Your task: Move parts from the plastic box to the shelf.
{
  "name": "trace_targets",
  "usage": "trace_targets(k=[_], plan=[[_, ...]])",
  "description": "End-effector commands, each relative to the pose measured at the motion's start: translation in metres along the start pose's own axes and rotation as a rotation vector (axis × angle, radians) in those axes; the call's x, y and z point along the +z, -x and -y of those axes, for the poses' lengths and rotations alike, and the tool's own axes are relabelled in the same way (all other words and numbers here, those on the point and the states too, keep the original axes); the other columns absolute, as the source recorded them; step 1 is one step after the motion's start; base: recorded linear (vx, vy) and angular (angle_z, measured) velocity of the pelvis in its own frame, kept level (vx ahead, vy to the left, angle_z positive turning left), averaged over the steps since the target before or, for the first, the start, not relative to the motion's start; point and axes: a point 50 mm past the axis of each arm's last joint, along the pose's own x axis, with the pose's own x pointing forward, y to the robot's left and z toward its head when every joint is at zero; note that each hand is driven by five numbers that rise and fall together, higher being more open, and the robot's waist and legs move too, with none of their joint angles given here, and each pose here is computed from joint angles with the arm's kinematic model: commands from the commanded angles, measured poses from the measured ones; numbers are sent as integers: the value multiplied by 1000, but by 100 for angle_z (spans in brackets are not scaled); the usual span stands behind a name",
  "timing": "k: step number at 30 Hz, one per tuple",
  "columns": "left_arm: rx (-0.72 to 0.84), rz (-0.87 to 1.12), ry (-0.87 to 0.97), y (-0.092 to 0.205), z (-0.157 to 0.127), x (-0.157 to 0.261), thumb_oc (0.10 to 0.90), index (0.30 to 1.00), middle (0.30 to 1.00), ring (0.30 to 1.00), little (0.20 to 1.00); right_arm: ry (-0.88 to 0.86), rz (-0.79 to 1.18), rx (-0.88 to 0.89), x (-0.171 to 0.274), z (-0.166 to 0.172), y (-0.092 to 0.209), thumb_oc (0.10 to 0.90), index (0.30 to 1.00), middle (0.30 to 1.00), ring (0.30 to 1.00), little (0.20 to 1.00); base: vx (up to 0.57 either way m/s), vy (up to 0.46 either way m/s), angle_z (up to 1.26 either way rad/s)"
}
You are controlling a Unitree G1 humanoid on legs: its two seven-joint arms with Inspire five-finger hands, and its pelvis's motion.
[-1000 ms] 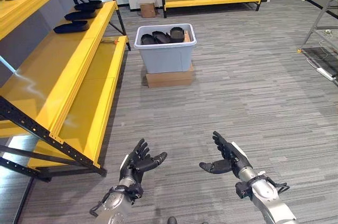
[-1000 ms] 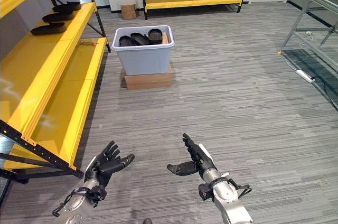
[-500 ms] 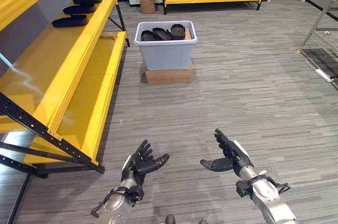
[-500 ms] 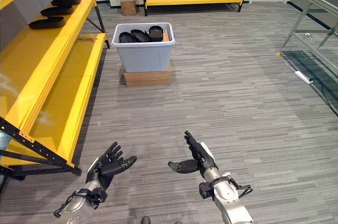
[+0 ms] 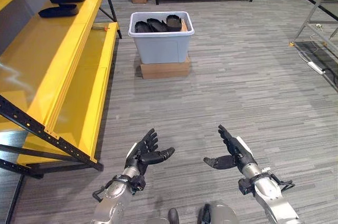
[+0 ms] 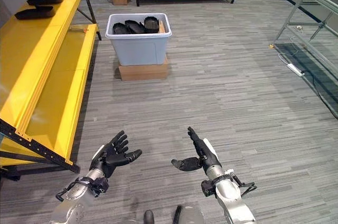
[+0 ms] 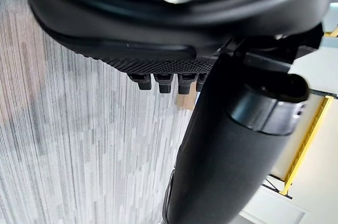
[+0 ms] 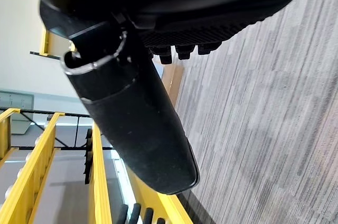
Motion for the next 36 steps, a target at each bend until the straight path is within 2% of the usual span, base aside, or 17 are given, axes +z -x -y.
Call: trace_targets(k=[1,10,16,21,26,31,36], plan=[[-139,115,-8,-8,24,29,900,1000,1000,1000,1000,66,253,-29,49,9,-13,900,1000,1000,1000,1000,478,-151,21],[-203,72,1,-3,37,11,900,1000,1000,1000,1000,74,200,-103,35,21,0,900,1000,1000,1000,1000,422,-164,50],[-175,-6,23,10,27,2,900,1000,1000,1000,1000,64,140,-138,27,23,2,900,1000,1000,1000,1000,495,-213,29],[-139,27,47,13,20,2,900,1000,1000,1000,1000,112,146,-161,27,30,7,900,1000,1000,1000,1000,360,-210,-4],[13,55,36,9,10,2,900,1000,1000,1000,1000,103,135,-150,24,35,10,900,1000,1000,1000,1000,277,-230,-12],[79,64,34,15,-1,0,900,1000,1000,1000,1000,100,119,-158,22,40,13,900,1000,1000,1000,1000,192,-177,-10],[139,68,24,24,-16,0,900,1000,1000,1000,1000,94,83,-139,15,43,13,900,1000,1000,1000,1000,288,111,-9]])
